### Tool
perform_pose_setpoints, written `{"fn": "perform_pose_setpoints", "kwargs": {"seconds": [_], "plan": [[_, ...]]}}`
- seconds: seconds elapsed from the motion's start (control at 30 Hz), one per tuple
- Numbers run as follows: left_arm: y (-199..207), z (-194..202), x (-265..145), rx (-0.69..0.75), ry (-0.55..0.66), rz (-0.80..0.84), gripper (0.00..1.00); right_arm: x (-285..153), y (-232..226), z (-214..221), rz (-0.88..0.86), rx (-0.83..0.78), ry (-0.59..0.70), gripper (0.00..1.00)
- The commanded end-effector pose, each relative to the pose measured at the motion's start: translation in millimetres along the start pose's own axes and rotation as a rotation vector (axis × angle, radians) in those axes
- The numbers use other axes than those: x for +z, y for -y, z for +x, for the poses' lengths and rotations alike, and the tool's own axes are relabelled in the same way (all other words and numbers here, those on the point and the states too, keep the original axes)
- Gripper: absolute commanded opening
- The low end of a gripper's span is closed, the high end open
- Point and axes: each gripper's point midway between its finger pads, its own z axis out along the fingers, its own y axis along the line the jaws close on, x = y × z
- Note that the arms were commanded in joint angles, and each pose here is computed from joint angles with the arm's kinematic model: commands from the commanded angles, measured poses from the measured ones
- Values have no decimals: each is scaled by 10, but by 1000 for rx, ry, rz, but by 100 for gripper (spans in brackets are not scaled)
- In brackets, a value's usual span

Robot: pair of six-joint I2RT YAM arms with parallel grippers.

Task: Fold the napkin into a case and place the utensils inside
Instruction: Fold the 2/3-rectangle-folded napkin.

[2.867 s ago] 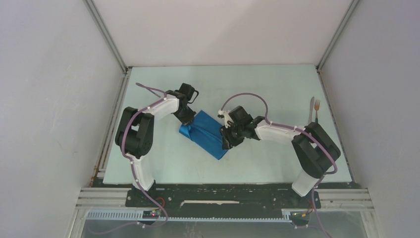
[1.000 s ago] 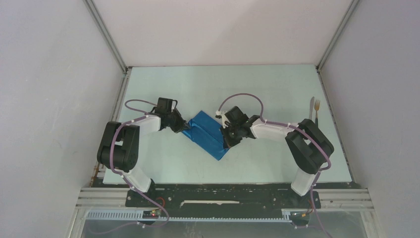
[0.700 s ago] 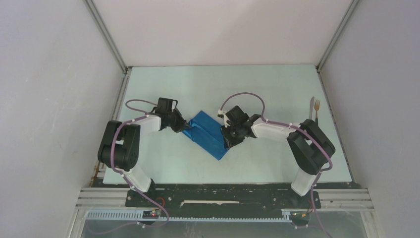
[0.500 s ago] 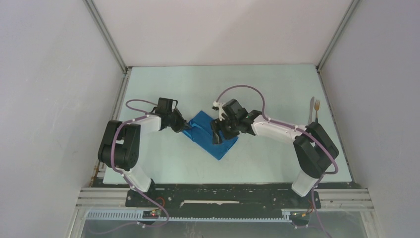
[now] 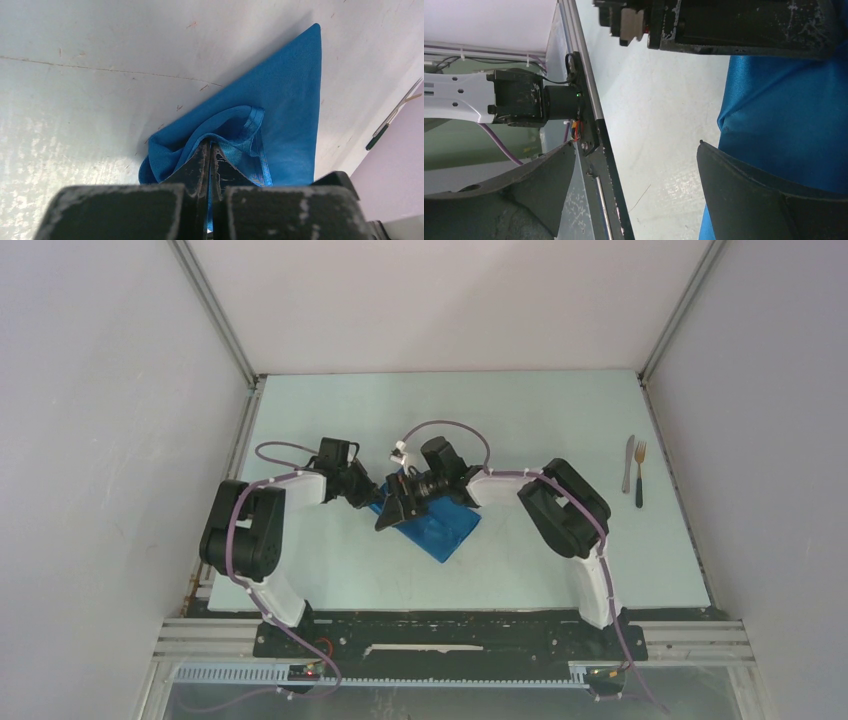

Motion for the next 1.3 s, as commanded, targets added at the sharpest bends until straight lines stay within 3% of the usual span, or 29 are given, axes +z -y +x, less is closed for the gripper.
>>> {"fn": "perform_pose_setpoints", "kwargs": {"seconds": [0.0, 0.57, 1.27], "plan": [[3, -57, 20, -4, 6, 3, 0, 67, -151, -20, -109, -35, -46, 98], [-113, -32, 75, -23, -7, -31, 0, -153, 256, 591, -44, 104, -166, 96], [-178, -52, 94, -27, -9, -54, 0, -653, 308, 1080, 7, 194, -131, 96]]}}
